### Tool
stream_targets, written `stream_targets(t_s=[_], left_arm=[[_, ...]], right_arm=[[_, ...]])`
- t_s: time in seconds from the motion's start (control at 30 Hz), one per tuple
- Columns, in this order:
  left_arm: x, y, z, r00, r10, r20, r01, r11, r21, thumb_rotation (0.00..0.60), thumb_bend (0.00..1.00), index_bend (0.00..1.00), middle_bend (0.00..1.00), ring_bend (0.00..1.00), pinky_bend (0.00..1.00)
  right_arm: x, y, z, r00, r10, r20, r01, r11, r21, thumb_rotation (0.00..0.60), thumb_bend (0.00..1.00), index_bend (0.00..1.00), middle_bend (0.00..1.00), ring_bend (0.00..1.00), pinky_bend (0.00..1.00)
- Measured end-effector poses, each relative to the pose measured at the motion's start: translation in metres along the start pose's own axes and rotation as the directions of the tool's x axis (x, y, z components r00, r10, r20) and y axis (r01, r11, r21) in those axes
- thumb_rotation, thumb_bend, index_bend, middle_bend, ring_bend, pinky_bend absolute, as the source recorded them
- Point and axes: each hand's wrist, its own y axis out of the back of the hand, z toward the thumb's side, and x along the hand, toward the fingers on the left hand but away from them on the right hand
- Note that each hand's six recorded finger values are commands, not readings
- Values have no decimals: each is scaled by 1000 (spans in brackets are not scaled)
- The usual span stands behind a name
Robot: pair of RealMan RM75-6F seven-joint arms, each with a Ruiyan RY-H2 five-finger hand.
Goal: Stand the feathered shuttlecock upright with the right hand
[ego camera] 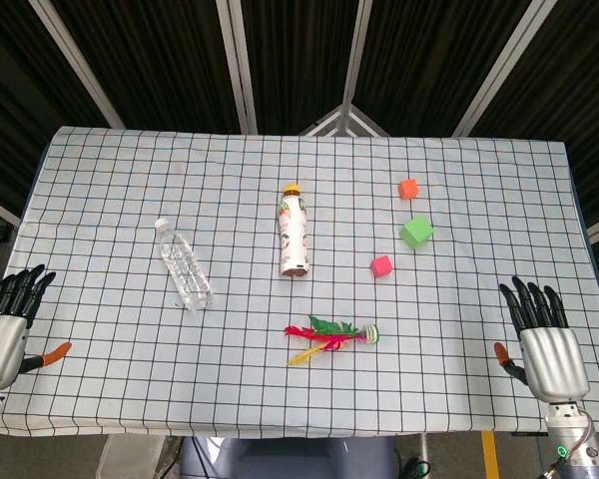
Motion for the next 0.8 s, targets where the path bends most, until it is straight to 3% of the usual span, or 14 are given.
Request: stream_targets(t_s=[0.27,0.4,0.53,0.8], left_arm=[[0,0,0,1000,0,-3,0,1000,0,600,0,0,0,0,0],[0,-1,-1,1000,-6,-5,6,1000,-2,600,0,0,0,0,0],[1,-2,0,1000,-10,-6,10,1000,-5,600,0,0,0,0,0],[1,-2,0,1000,-17,-2,17,1000,-14,600,0,0,0,0,0]], right_arm=[[-3,-3,11,999,22,-34,-23,999,-25,600,366,5,0,0,0],[-9,-7,27,995,67,-76,-72,996,-61,600,367,174,1,0,0],[-28,-7,57,984,96,-149,-112,988,-104,600,367,309,76,0,0],[-70,-27,127,952,160,-259,-191,976,-100,600,367,392,157,0,0]])
